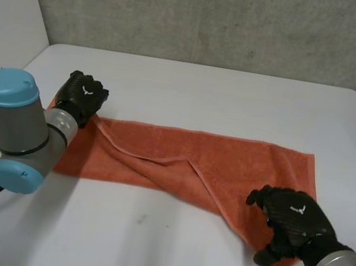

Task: Fold the laundry

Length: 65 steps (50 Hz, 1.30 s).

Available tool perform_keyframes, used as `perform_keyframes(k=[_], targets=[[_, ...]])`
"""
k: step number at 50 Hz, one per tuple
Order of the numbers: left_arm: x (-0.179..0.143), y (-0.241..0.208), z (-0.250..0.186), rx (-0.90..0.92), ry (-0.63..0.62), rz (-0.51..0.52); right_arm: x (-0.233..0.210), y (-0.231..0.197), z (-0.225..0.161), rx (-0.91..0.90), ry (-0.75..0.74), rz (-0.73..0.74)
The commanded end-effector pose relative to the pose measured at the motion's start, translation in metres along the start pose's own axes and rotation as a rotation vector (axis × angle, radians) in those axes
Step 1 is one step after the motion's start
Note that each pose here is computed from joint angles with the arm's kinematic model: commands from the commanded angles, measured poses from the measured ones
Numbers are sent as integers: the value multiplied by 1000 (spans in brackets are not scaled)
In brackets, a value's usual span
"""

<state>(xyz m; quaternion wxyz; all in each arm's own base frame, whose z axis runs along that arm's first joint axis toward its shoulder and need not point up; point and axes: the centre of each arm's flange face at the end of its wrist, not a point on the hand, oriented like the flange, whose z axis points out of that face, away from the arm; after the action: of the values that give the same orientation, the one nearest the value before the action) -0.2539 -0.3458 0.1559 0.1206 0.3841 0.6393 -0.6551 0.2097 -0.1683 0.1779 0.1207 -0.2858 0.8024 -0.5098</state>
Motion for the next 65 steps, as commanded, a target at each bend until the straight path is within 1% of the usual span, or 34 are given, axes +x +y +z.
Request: perform_keyframes(k=[1,10,19,25,29,46,55,65], targets=[[0,0,-2,-4,2,-14,-5,27,11,-92,-27,19],[-1,0,-2,-3,-1,-14,-11,36,19,-85,-43,-4],[-1,0,-2,-3,-1,-14,-6,44,34,-68,-1,-21],[-1,0,-2,-1,0,-14,-3,48,40,-67,23,-90],[-1,0,-2,-3,-1,-14,1,47,42,-45,55,-133],[-1,1,-3,-7,0,-14,12,41,47,-7,127,-181],[-1,4,-7,-17,5,-14,16,27,44,39,148,-191],[-6,11,-7,-36,-6,-17,41,21,42,17,225,-210]])
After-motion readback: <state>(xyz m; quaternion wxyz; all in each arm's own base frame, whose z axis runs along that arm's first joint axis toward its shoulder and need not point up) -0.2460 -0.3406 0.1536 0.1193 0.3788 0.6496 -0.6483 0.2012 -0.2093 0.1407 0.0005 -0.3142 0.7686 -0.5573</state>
